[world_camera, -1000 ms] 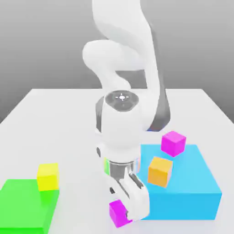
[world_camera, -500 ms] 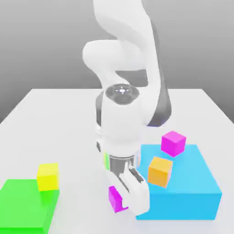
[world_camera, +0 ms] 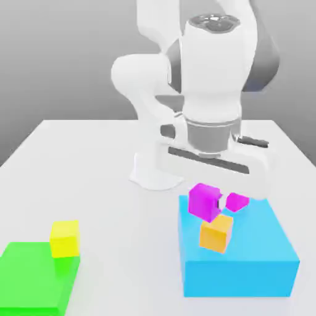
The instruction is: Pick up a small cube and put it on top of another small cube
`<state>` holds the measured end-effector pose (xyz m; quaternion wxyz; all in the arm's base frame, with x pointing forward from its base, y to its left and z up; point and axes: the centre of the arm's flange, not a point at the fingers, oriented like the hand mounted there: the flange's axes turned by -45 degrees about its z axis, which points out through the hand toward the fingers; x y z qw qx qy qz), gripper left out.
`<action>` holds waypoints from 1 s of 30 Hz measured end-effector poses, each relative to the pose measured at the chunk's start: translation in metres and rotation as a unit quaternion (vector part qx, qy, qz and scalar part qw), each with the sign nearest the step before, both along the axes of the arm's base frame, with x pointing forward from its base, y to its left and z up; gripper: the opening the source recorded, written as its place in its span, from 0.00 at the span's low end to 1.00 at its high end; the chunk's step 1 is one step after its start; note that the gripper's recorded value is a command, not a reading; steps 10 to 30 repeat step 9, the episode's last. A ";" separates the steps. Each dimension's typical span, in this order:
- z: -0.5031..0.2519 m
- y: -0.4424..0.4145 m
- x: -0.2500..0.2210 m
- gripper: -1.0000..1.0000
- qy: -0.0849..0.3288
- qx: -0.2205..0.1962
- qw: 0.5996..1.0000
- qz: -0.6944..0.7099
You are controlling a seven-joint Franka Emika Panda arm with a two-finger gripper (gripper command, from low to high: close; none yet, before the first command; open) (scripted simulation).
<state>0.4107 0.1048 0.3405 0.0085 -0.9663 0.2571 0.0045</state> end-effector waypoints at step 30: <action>-0.058 0.008 -0.006 1.00 -0.003 -0.009 1.000 0.006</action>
